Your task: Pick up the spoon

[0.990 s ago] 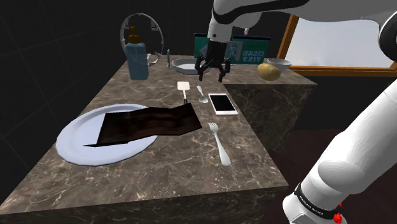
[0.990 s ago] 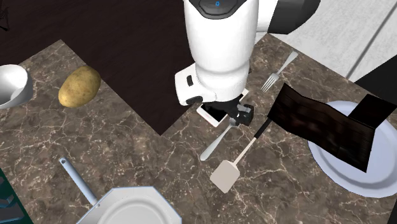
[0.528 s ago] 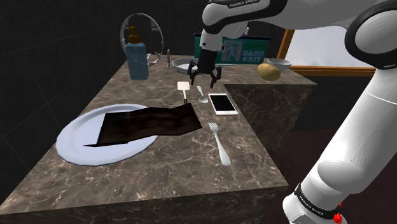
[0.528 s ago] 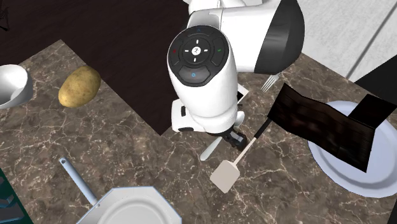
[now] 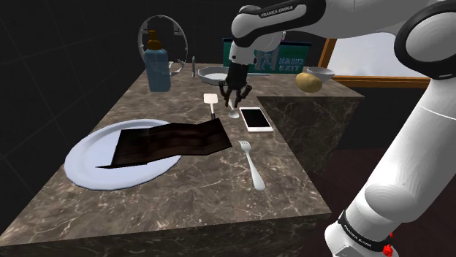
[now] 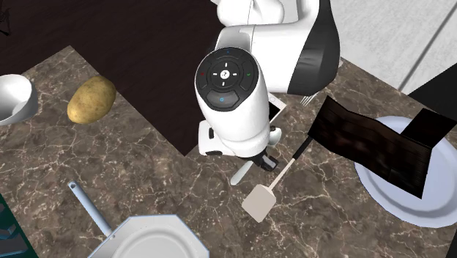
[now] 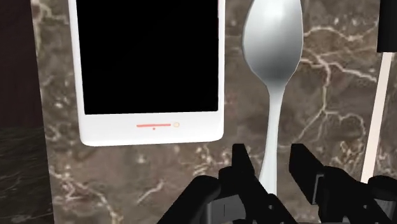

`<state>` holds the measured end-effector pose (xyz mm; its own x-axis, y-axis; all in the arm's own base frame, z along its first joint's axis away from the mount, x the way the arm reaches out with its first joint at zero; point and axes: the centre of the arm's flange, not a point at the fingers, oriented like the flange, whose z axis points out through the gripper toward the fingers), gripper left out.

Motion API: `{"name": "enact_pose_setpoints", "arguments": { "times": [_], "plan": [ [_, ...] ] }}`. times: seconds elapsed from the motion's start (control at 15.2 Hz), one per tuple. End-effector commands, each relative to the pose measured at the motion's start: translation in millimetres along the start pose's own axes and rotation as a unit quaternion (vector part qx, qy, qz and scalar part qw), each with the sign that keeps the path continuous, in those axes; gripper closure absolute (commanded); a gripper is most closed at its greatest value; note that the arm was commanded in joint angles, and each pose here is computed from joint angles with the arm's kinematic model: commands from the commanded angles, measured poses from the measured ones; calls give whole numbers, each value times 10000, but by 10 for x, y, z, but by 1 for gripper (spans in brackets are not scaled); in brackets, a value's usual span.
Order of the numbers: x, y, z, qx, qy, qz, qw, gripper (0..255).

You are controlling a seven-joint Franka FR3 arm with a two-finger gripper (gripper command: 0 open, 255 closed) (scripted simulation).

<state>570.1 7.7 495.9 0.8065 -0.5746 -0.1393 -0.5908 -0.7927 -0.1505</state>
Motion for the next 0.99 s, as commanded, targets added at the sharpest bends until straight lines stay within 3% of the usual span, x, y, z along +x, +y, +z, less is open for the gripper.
{"name": "enact_pose_setpoints", "arguments": {
  "times": [0.0, 0.46, 0.92],
  "plan": [
    [-4, -10, 22, -3, -14, -9, 10000, 255],
    [-3, -13, 20, -2, -14, -9, 10000, 255],
    [-55, -68, -342, -2, -14, -9, 10000, 255]
  ]
}}
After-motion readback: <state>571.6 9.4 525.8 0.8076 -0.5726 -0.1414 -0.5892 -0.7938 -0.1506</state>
